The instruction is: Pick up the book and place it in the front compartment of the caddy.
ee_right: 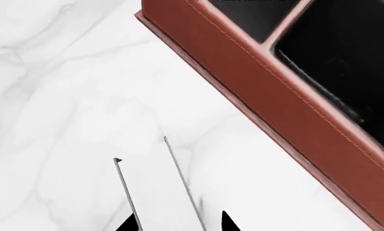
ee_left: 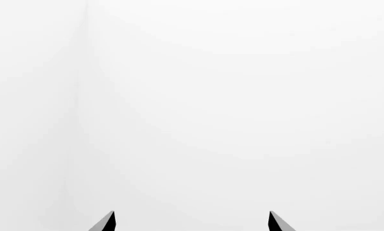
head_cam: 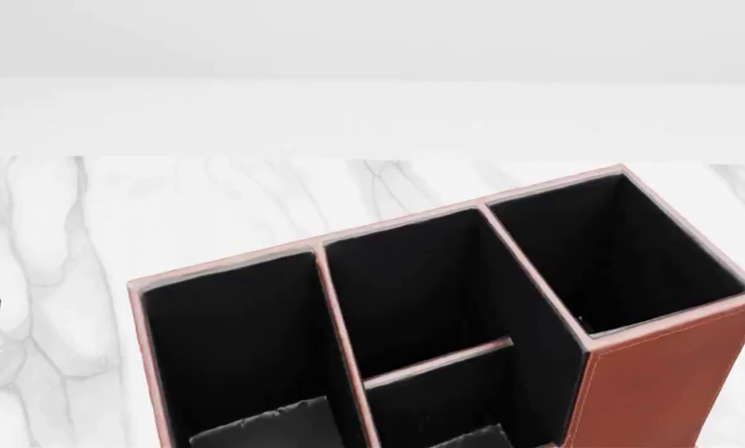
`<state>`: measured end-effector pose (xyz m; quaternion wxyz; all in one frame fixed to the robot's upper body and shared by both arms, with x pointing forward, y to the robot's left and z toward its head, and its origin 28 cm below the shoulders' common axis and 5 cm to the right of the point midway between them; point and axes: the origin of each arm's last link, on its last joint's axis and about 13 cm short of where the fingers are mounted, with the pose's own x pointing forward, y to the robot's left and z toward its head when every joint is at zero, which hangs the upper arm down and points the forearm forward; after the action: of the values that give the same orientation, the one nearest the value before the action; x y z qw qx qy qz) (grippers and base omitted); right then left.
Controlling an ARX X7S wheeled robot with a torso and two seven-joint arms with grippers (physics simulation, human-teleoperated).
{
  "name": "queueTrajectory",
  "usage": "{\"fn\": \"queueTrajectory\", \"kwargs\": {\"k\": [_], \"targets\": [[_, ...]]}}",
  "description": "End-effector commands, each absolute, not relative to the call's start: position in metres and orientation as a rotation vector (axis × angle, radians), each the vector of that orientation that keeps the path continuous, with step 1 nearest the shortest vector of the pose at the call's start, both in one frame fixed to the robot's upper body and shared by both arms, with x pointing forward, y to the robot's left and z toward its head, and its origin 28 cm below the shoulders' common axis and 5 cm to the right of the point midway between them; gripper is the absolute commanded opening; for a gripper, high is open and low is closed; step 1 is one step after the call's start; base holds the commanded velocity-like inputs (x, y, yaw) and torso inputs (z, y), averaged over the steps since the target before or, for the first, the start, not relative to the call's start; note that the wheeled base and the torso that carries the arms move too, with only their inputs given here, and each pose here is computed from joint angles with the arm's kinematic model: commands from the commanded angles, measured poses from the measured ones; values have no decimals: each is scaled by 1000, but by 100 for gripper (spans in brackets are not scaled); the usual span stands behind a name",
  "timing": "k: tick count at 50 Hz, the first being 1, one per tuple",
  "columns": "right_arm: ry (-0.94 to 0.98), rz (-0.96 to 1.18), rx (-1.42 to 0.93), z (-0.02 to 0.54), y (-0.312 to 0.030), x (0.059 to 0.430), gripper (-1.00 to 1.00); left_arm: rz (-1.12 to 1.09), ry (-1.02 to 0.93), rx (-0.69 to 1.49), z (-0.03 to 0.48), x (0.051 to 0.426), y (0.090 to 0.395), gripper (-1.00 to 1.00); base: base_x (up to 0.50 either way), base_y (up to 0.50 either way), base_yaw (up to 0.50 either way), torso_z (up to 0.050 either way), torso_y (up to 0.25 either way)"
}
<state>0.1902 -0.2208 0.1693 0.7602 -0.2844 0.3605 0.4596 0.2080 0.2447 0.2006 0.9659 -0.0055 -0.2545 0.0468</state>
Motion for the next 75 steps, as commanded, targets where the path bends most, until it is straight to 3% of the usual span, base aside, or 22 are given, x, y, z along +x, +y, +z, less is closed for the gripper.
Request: {"fn": "queueTrajectory", "kwargs": {"k": [1, 39, 64, 75], "targets": [[807, 1027, -596, 164, -219, 187, -100, 95, -516, -10, 201, 208, 245, 100, 0, 0, 0, 0, 0], [301, 892, -735, 298, -210, 198, -100, 93, -516, -7, 201, 208, 244, 100, 0, 0, 0, 0, 0], [140, 814, -810, 373, -205, 198, -100, 93, -518, -7, 202, 208, 244, 100, 0, 0, 0, 0, 1], [109, 822, -800, 379, -203, 202, -100, 94, -516, -7, 201, 208, 244, 100, 0, 0, 0, 0, 1]]}}
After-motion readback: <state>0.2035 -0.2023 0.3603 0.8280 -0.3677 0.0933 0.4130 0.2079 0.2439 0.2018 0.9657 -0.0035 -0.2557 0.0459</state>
